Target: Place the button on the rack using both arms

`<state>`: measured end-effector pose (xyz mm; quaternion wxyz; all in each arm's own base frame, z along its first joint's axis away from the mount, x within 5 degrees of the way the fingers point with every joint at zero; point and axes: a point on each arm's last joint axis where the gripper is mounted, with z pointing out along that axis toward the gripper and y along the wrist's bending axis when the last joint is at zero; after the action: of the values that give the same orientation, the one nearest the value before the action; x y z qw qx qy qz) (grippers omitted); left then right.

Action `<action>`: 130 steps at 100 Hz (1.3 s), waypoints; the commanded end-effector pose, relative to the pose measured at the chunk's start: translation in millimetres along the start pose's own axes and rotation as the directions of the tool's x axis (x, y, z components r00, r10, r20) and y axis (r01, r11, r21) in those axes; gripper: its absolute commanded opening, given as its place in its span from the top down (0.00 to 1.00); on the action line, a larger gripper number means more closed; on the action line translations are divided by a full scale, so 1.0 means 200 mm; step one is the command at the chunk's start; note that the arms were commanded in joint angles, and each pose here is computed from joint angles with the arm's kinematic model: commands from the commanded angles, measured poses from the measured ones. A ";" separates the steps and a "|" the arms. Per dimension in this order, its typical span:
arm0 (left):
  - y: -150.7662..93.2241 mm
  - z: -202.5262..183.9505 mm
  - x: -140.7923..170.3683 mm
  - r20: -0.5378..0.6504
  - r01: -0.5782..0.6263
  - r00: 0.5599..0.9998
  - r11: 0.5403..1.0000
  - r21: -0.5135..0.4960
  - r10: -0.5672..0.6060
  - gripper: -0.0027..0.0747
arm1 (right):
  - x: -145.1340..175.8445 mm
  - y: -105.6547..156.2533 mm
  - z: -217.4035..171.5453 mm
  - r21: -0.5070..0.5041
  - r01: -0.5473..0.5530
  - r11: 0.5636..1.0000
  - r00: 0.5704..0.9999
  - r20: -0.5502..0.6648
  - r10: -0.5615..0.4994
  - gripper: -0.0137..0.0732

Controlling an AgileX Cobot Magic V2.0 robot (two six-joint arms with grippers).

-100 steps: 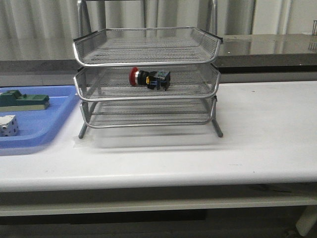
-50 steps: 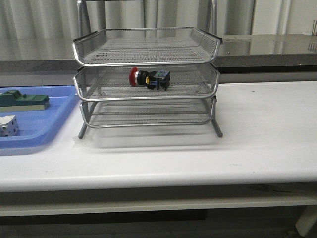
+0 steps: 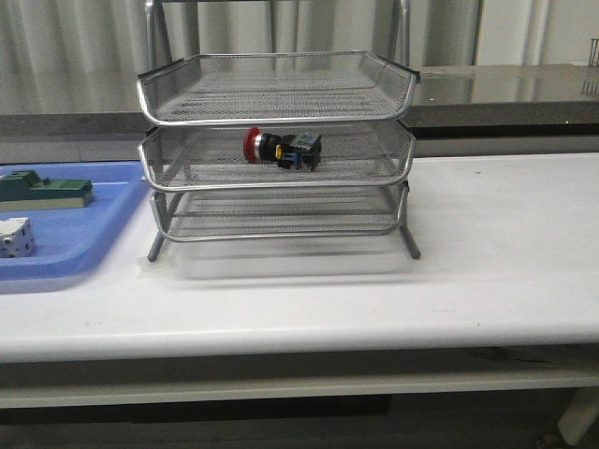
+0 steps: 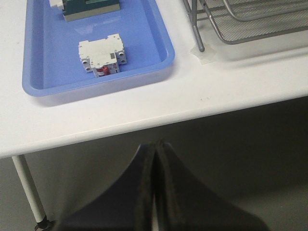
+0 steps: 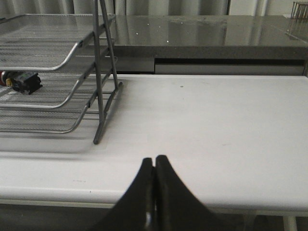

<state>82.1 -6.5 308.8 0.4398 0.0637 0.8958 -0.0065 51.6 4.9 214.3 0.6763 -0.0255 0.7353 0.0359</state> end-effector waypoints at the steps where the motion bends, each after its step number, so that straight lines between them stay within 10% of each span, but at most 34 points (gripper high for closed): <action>1: 0.00 -0.02 -0.06 0.092 0.021 0.996 1.000 0.001 -0.021 0.99 | -0.03 0.00 -0.01 0.006 -0.009 1.000 0.992 0.125 0.008 0.91; 130: 0.00 -0.02 -0.06 0.092 0.021 0.996 1.000 0.001 -0.021 0.99 | 0.05 -0.01 0.02 0.009 -0.007 1.000 0.994 0.112 0.006 0.91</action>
<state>82.1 -6.6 308.8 0.4399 0.0635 0.8958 -0.0076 56.2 4.9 188.7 0.6703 -0.0227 0.7409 0.0357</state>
